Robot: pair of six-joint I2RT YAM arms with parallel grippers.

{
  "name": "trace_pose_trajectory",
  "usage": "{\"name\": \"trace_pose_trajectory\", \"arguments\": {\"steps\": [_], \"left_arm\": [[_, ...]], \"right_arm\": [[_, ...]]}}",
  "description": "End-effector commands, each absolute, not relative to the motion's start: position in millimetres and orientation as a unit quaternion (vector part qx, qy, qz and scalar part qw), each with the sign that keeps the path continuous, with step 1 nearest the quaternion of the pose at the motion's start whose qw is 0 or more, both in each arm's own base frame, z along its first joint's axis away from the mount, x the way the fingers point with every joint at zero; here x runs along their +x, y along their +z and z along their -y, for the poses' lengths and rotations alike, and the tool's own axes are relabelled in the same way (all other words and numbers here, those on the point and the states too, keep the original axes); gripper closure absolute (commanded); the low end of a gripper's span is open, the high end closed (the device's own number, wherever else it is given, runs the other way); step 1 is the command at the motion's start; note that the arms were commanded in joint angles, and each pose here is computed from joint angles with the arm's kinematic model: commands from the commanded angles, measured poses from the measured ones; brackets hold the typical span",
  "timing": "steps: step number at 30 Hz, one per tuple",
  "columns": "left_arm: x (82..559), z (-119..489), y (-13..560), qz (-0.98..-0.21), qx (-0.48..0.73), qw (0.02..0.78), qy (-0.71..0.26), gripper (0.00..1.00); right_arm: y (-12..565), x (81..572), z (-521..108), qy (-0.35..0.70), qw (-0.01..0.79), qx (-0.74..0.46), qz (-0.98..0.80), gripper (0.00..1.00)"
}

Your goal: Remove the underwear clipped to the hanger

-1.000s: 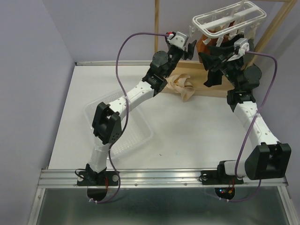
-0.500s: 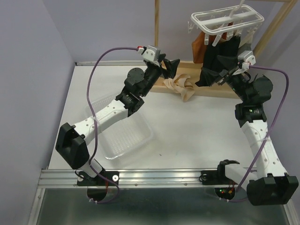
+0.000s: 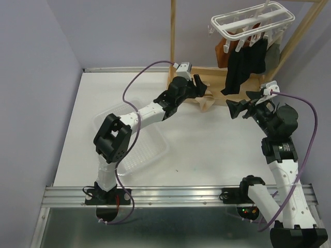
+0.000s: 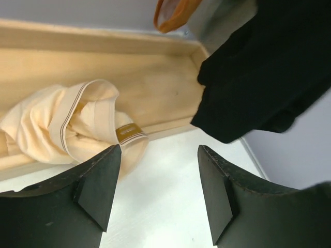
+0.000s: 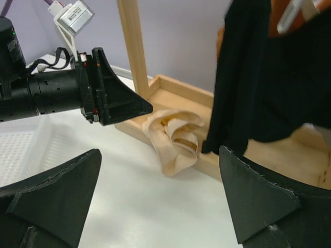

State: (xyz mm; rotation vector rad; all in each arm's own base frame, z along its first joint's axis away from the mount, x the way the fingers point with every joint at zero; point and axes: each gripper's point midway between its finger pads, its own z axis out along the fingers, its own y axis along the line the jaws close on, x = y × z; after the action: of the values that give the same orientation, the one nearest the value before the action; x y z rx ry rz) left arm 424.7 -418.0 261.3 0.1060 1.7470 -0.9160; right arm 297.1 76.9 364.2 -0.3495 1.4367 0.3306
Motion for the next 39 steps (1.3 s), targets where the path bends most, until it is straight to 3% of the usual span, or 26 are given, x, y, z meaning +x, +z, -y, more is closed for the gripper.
{"name": "trace_pose_trajectory", "arguments": {"steps": [1,10,31,33,36,39], "left_arm": [[454.4,413.0,275.6,-0.741,-0.012,0.554,-0.378,0.29],[499.5,425.9,223.9,-0.787,-0.004,0.528,-0.320,0.32],[529.5,452.5,148.0,-0.832,0.058,0.496,-0.241,0.32],[531.6,455.2,142.4,-0.832,0.061,0.496,-0.238,0.37],[531.6,459.9,140.0,-0.830,0.067,0.498,-0.240,0.52],[532.7,463.5,146.2,-0.823,0.070,0.506,-0.248,0.75]], "right_arm": [[306.2,298.6,-50.0,0.122,0.667,-0.064,-0.732,0.00],[255.5,294.3,-33.1,0.118,0.630,-0.004,-0.768,0.00],[254.4,291.7,-30.2,0.140,0.630,0.022,-0.763,0.00],[255.3,291.4,-31.3,0.144,0.630,0.023,-0.763,0.00],[259.7,291.4,-31.0,0.145,0.634,0.022,-0.759,0.00],[261.2,291.8,-30.2,0.146,0.635,0.024,-0.758,0.00]]}}
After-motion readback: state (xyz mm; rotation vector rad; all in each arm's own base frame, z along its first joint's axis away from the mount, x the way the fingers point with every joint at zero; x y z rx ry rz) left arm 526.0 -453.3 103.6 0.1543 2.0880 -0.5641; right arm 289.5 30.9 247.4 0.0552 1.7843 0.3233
